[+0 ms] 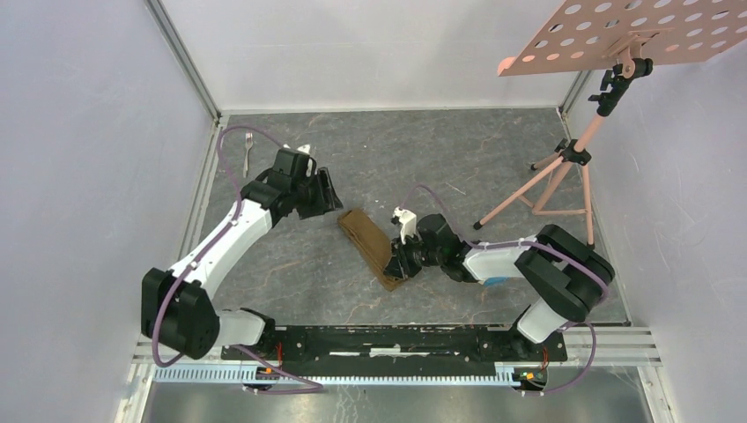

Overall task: Fold the napkin into a case and place the utensils inside
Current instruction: Smooth out the smaller rectangle-folded napkin at the center of the board.

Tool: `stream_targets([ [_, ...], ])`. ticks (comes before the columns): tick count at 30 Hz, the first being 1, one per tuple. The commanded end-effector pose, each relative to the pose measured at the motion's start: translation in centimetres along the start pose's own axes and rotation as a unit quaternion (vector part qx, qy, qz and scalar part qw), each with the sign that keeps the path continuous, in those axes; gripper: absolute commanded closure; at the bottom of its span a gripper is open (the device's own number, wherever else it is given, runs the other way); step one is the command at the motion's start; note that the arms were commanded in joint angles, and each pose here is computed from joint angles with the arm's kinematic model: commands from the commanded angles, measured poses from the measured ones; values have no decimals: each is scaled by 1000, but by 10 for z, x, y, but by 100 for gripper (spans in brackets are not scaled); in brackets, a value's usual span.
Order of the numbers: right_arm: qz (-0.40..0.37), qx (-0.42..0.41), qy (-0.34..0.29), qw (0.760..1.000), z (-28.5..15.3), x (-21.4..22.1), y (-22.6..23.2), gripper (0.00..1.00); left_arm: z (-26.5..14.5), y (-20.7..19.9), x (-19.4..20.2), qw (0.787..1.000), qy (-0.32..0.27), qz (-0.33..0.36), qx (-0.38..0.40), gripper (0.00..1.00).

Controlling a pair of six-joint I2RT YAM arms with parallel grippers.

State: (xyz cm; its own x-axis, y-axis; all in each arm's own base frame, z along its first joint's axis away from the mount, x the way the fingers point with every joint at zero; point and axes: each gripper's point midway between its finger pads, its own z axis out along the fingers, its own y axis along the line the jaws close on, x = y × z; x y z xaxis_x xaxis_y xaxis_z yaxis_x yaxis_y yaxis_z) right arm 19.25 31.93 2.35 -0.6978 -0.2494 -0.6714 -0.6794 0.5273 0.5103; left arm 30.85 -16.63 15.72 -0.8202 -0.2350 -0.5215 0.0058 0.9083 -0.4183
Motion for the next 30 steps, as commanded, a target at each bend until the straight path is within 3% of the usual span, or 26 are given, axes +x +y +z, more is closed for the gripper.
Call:
stream_targets([
  [1, -36, 22, 29, 999, -7, -2, 3, 70, -14, 10, 20, 1000, 0, -1, 4, 39],
  [7, -151, 47, -34, 987, 16, -89, 12, 40, -38, 34, 14, 998, -49, -19, -43, 35],
  [10, -180, 91, -59, 978, 28, -119, 4, 33, -57, 50, 4, 992, -96, -37, -73, 32],
  [20, -237, 252, -102, 933, 46, -167, 3, 32, -88, 52, 5, 986, -148, -55, -58, 30],
  [30, -266, 298, -80, 913, 65, -161, 6, 45, -97, 48, 5, 986, -154, -52, -46, 30],
])
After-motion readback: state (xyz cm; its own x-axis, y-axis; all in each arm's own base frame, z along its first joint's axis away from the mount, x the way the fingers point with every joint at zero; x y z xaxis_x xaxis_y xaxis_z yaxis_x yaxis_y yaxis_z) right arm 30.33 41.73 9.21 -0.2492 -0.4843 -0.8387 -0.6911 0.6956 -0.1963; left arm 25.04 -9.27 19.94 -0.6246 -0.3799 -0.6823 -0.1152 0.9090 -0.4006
